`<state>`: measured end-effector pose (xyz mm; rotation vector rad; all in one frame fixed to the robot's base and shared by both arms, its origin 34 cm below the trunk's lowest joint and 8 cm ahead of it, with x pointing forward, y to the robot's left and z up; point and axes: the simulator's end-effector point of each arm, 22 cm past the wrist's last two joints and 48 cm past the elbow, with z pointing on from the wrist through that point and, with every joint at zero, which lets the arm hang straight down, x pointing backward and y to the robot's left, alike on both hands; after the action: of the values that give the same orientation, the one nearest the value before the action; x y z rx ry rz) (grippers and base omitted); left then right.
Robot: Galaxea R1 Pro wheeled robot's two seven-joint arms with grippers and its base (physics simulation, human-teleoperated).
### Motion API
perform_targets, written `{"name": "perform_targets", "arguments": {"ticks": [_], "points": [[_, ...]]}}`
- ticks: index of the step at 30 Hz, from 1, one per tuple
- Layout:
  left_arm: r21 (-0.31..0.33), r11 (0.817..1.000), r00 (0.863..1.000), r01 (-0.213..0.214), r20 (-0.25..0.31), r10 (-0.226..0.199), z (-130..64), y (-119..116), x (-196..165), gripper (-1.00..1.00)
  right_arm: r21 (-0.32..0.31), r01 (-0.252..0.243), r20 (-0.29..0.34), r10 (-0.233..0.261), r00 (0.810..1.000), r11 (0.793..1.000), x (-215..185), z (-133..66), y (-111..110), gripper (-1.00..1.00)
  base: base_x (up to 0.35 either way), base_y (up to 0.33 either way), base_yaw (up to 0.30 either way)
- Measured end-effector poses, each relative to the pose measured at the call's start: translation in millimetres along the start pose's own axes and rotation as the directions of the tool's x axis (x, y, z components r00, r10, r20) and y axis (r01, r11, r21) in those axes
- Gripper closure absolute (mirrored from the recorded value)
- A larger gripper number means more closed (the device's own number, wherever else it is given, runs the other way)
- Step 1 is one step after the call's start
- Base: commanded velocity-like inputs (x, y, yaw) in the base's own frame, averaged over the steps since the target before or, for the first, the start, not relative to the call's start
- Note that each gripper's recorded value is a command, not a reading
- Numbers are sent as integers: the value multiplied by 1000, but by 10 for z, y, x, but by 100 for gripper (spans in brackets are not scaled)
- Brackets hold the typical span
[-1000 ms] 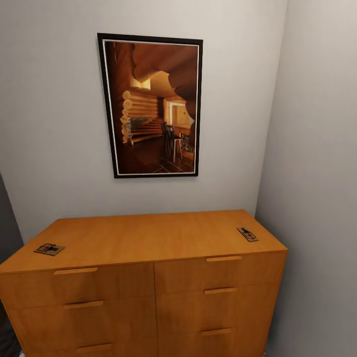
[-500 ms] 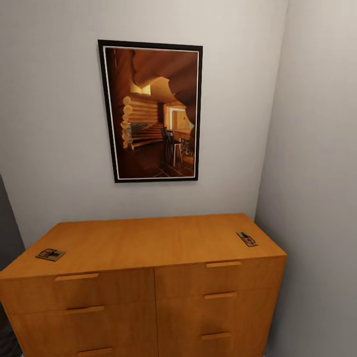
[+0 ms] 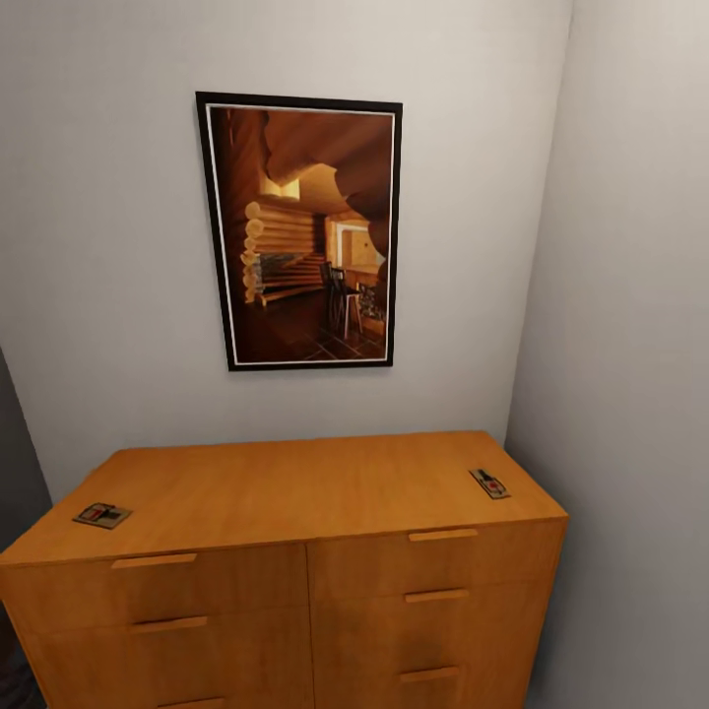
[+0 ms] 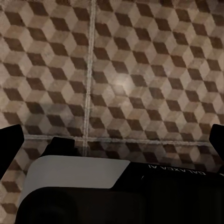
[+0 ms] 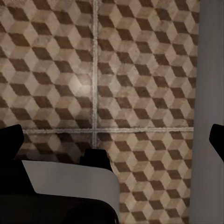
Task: Take the four mousetraps from the cabinet in the bathroom and place them on the bathroom floor. Make sure all four end up on the same floor surface, and ensure that at least two of them are either under or directly next to the same bathroom sink.
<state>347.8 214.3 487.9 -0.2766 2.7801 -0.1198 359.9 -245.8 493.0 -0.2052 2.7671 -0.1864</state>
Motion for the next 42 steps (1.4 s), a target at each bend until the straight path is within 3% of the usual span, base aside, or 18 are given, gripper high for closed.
{"name": "perform_targets", "arguments": {"ticks": [42], "points": [[-1, 1000, 1000, 1, -1, -1, -604, -67, -190, -100, 6, 5, 4, -5, 1000, 1000, -205, -593, -143, -100, 0, 0, 0]]}}
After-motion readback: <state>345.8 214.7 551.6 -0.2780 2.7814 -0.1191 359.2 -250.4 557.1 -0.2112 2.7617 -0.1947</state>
